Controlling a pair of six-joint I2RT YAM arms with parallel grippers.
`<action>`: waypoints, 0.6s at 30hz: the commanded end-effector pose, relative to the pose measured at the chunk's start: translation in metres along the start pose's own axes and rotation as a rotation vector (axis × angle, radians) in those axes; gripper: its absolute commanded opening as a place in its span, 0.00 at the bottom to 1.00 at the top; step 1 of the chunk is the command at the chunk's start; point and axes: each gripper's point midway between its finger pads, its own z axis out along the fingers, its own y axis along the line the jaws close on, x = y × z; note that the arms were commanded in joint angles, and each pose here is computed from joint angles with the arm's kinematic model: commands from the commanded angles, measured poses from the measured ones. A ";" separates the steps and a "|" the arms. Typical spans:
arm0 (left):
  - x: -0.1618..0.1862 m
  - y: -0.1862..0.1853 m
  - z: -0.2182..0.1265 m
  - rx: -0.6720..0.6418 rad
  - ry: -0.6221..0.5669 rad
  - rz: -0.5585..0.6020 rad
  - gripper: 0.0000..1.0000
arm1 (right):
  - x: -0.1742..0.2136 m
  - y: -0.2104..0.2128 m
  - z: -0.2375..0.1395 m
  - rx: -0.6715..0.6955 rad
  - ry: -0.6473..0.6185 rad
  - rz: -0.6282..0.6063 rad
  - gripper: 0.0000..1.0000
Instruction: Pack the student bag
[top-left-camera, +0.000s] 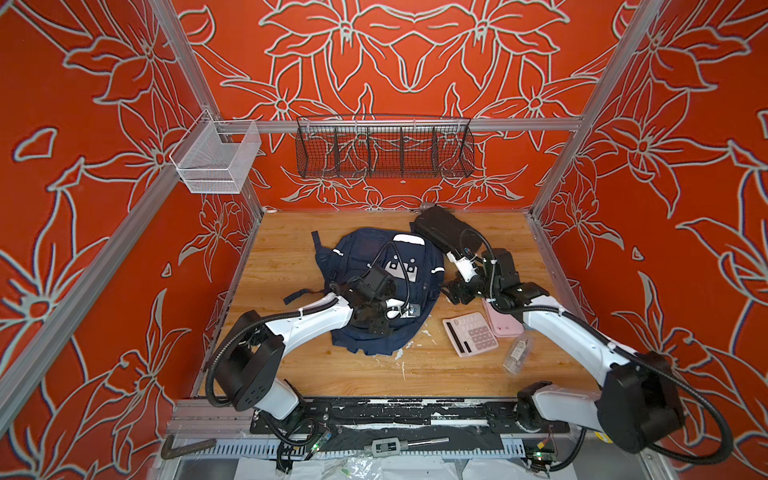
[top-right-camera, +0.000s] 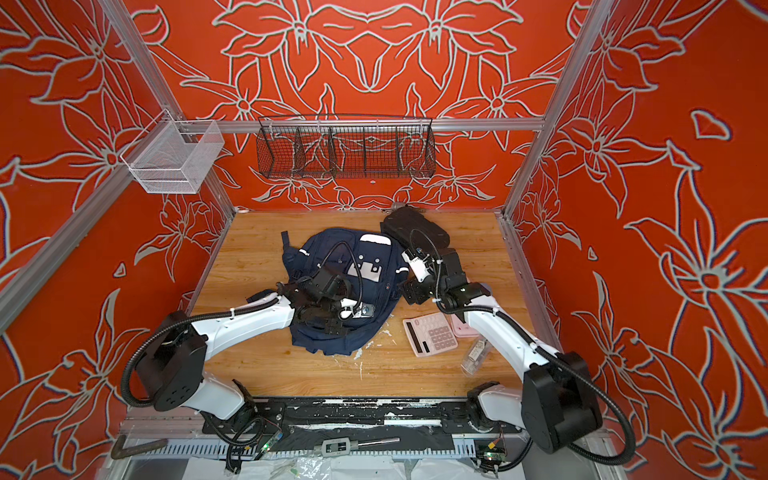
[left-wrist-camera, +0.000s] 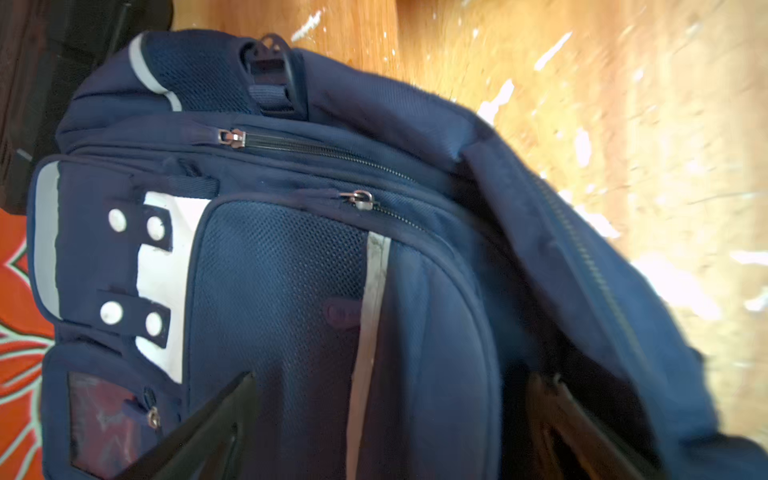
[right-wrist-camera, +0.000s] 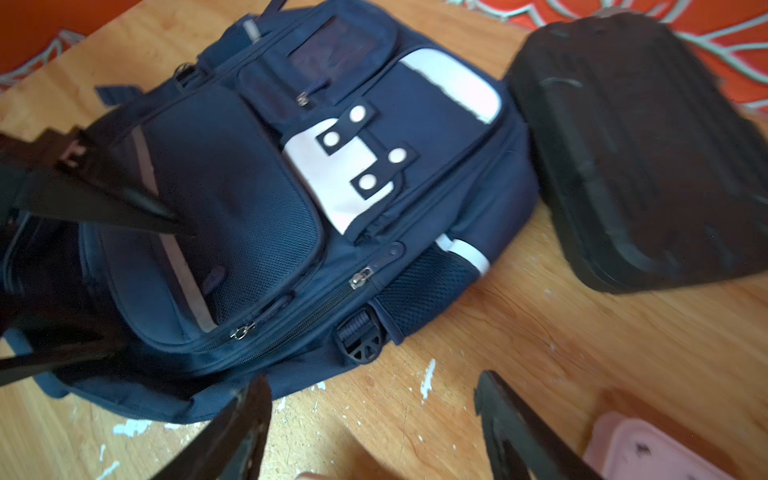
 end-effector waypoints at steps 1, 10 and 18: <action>0.004 0.005 0.013 -0.028 0.031 0.082 0.98 | -0.026 0.014 -0.001 -0.099 -0.051 -0.103 0.74; 0.005 0.021 0.028 -0.056 0.050 0.001 0.50 | -0.033 0.003 0.012 -0.065 -0.040 -0.132 0.65; -0.008 0.061 -0.044 -0.209 -0.122 -0.131 0.00 | -0.036 0.003 0.012 -0.100 0.001 -0.325 0.57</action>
